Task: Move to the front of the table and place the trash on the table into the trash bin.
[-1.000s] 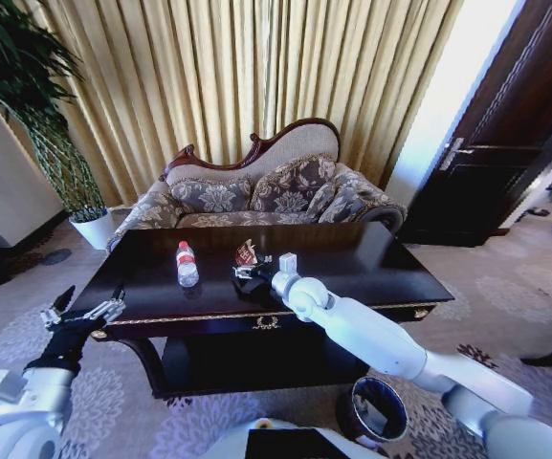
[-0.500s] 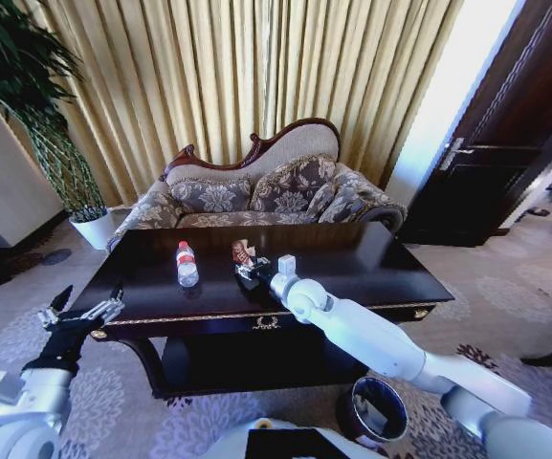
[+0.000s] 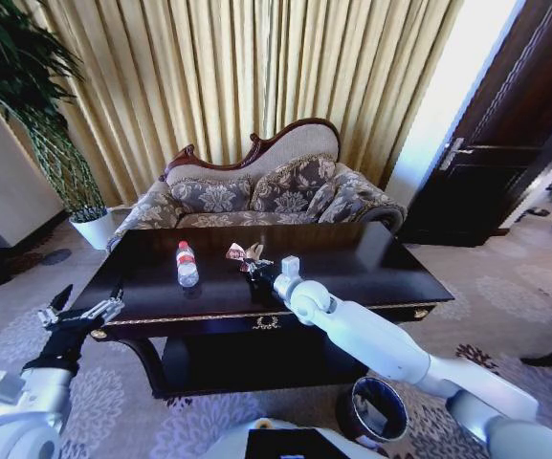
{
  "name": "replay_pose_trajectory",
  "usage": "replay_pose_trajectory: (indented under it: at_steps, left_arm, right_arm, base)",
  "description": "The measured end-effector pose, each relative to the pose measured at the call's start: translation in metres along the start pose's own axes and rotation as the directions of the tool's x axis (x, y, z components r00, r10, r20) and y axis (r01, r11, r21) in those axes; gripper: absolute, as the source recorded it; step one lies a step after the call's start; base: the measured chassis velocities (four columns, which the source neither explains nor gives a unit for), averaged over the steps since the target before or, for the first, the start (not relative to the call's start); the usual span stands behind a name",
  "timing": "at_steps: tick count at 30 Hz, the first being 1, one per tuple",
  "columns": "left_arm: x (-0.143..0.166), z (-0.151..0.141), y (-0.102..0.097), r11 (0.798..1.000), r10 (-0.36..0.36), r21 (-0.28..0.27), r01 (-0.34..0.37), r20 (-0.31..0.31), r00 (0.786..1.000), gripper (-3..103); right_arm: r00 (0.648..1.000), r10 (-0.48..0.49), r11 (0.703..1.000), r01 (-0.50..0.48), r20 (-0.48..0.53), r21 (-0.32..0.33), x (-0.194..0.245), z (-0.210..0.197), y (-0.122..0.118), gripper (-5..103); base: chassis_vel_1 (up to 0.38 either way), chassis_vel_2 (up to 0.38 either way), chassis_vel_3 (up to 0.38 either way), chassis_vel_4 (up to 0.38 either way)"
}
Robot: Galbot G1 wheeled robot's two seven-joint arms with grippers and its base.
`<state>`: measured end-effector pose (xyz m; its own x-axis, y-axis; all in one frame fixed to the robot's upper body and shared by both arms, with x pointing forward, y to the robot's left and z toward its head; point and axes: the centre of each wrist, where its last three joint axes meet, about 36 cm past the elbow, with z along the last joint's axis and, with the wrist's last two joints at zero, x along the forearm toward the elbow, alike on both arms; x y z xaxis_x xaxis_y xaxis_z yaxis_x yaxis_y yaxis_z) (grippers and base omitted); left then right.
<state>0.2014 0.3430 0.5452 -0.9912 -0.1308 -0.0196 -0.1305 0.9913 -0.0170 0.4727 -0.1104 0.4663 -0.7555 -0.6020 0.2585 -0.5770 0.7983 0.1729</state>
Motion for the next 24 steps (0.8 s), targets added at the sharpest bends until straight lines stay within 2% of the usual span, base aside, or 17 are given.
replay_pose_trajectory:
  at_steps: [9,13,14,17,18,21,24]
  left_arm:
    - [-0.001,-0.001,0.000,1.000,0.005,-0.002,-0.005,0.004,1.000,100]
    - [-0.004,-0.003,0.001,1.000,0.015,0.005,-0.015,0.017,1.000,100]
    - [-0.004,-0.003,0.001,1.000,0.015,0.005,-0.015,0.017,1.000,100]
    - [-0.005,-0.005,0.001,1.000,0.019,0.011,-0.019,0.024,1.000,100]
    - [-0.005,-0.005,0.001,1.000,0.019,0.011,-0.019,0.024,1.000,100]
    - [-0.006,-0.006,0.002,1.000,0.021,0.019,-0.021,0.028,0.999,100]
    - [-0.008,-0.007,0.002,0.999,0.023,0.024,-0.024,0.030,0.999,100]
  right_arm:
    - [0.999,0.027,1.000,-0.027,0.034,-0.002,0.011,-0.011,-0.003,0]
    - [0.984,0.129,0.992,-0.130,0.123,0.000,0.032,-0.035,-0.018,0]
    - [0.984,0.129,0.992,-0.130,0.123,0.000,0.032,-0.035,-0.018,0]
    - [0.962,0.205,0.975,-0.216,0.180,0.044,0.053,-0.046,-0.038,0]
    - [0.962,0.205,0.975,-0.216,0.180,0.044,0.053,-0.046,-0.038,0]
    - [0.935,0.278,0.954,-0.295,0.219,0.048,0.085,-0.053,-0.057,0]
    - [0.924,0.309,0.944,-0.327,0.225,0.044,0.103,-0.053,-0.064,0]
  base:
    - [0.000,0.000,0.000,0.000]
    - [0.000,0.000,0.000,0.000]
    - [0.000,0.000,0.000,0.000]
    - [0.000,0.000,0.000,0.000]
    - [0.000,0.000,0.000,0.000]
    - [0.000,0.000,0.000,0.000]
    - [0.000,0.000,0.000,0.000]
